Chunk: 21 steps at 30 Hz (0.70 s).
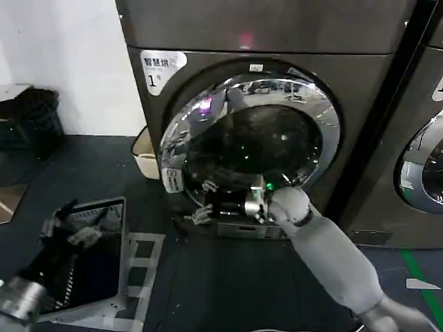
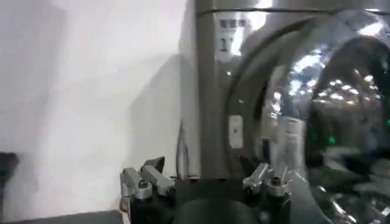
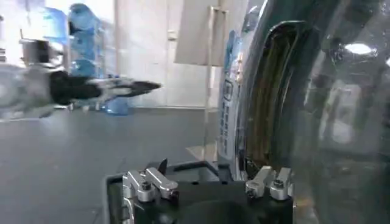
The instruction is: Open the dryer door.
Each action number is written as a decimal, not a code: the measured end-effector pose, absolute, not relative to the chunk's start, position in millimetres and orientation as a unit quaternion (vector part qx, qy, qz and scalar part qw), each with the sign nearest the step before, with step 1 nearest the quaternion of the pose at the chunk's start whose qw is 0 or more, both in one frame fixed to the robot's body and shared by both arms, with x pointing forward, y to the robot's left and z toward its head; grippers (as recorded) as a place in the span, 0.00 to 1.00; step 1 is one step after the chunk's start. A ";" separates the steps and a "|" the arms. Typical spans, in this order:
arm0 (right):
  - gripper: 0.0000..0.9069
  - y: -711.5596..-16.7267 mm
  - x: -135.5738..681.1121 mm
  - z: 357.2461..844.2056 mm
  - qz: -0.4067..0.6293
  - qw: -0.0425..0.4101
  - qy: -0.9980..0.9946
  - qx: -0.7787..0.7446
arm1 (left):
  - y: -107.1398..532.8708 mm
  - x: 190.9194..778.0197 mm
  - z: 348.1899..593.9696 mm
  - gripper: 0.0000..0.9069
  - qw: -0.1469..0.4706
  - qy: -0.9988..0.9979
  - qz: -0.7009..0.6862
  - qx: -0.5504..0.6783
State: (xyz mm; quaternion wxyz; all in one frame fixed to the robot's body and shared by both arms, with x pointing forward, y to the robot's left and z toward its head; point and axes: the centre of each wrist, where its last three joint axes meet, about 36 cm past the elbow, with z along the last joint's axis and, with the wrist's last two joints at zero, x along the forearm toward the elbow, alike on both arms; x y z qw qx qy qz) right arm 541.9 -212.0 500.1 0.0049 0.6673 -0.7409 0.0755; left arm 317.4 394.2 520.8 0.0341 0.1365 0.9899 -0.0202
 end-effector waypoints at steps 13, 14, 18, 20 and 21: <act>1.00 -279.6 494.9 490.1 0.087 0.005 -0.679 0.729 | 374.5 391.9 518.1 1.00 0.039 0.968 -0.063 0.238; 1.00 -285.8 490.9 490.4 0.089 0.005 -0.677 0.731 | 372.0 399.0 516.8 1.00 0.042 0.966 -0.065 0.247; 1.00 -312.4 477.3 491.1 0.094 0.003 -0.669 0.737 | 360.4 422.5 507.1 1.00 0.033 0.957 -0.068 0.279; 1.00 -329.3 472.6 489.2 0.103 0.011 -0.669 0.736 | 350.6 432.7 499.8 1.00 0.020 0.951 -0.079 0.298; 1.00 -340.1 470.5 486.2 0.105 0.017 -0.674 0.731 | 343.7 437.7 496.8 1.00 0.014 0.947 -0.085 0.310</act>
